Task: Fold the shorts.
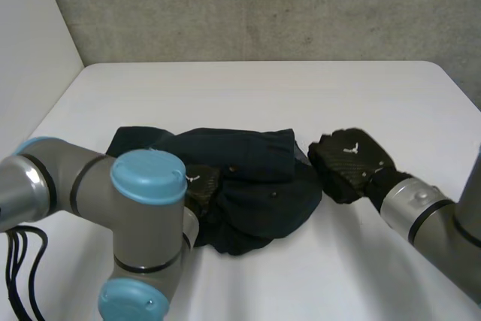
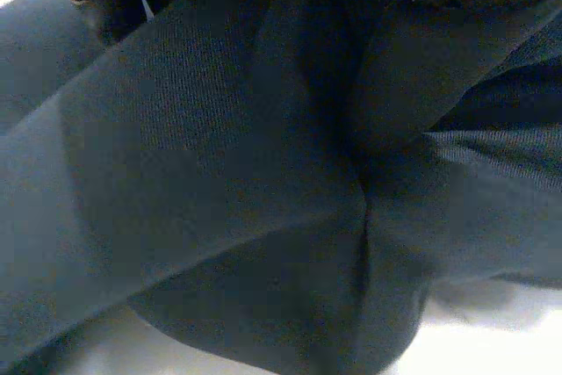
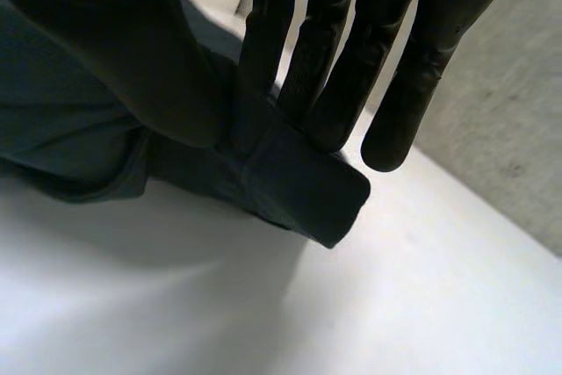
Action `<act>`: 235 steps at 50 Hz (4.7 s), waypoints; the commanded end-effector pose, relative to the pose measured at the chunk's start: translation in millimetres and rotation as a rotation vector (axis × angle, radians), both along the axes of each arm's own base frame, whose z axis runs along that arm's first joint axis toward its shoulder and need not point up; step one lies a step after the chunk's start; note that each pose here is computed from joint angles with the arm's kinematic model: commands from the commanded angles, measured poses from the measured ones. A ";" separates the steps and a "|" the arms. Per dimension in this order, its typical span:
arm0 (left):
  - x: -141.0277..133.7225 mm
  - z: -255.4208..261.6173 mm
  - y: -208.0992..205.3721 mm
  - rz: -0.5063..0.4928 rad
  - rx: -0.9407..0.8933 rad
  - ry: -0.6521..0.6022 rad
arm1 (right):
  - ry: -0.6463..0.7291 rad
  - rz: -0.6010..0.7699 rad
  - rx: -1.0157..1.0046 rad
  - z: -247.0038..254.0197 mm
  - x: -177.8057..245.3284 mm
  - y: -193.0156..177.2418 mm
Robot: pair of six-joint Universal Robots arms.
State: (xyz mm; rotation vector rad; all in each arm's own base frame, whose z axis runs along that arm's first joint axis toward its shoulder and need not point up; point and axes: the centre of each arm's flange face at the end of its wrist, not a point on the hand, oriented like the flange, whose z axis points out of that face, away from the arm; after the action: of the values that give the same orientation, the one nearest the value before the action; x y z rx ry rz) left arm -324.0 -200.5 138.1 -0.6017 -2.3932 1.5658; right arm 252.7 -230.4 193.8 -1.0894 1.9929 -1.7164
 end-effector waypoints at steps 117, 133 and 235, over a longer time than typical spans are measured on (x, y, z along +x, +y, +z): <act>93.6 71.1 -62.7 0.255 -0.325 -0.212 | 0.142 -0.015 -0.026 -67.5 48.7 -4.1; 95.2 55.6 27.1 -0.124 -0.160 -0.169 | 0.138 -0.033 -0.038 -67.5 51.6 -17.4; 72.4 106.9 -100.4 -0.021 -0.229 -0.106 | 0.321 -0.010 -0.082 57.9 61.1 -46.4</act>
State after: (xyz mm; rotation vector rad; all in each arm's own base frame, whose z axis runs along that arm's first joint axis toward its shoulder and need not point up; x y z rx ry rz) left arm -235.7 -262.0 305.6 -0.7278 -2.1773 2.0044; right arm 299.9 -250.2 301.0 -1.4453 2.0316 -1.8622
